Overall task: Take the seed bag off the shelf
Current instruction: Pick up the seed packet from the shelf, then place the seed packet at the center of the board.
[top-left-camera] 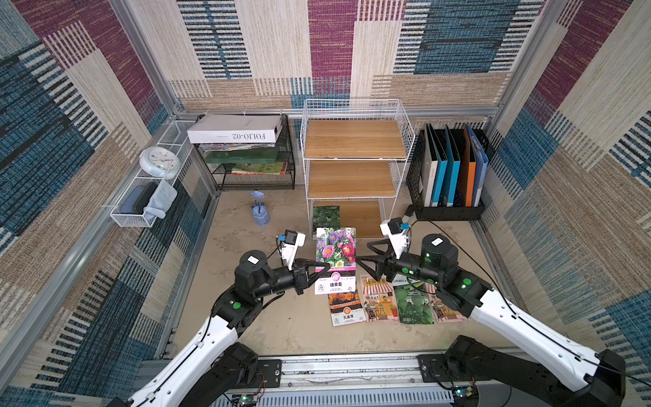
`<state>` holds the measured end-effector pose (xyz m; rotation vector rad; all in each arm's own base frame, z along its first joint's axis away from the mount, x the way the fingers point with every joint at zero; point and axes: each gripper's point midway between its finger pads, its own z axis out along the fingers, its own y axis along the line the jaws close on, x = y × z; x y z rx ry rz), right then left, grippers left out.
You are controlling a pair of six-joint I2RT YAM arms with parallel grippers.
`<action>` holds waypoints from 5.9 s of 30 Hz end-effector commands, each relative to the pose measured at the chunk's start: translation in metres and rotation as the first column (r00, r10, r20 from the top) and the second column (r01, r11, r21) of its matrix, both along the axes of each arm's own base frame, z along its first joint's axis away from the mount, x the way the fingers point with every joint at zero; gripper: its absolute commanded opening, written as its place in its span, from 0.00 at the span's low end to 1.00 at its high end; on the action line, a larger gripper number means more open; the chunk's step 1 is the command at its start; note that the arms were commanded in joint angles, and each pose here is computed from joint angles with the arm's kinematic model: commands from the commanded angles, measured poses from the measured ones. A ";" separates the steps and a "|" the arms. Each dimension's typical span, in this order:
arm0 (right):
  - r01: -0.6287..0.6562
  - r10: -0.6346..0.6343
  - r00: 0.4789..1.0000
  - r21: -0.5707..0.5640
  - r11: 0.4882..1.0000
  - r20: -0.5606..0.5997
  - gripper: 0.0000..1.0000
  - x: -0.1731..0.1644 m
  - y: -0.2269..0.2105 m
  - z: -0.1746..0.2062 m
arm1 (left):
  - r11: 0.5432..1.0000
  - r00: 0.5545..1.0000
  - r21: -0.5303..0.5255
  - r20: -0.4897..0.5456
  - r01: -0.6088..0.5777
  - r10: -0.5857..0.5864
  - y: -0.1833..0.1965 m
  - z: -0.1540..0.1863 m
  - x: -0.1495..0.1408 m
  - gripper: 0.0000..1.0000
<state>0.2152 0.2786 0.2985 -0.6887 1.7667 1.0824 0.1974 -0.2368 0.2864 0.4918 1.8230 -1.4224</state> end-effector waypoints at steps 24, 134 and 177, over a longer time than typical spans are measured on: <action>-0.329 0.322 0.944 0.103 0.939 0.075 0.44 -0.032 0.032 0.042 | 0.986 0.993 -0.161 0.112 0.044 -0.026 -0.003 0.044 -0.004 0.00; 0.017 -0.315 0.611 -0.386 0.922 -0.726 0.55 0.002 0.253 -0.302 | 0.601 0.639 0.440 -0.076 -0.667 0.765 0.143 -0.029 0.022 0.99; 0.394 0.168 0.835 -0.783 0.482 0.524 0.65 0.194 0.055 -0.204 | 0.731 0.719 0.451 -0.241 -0.512 0.652 0.101 -0.071 0.026 1.00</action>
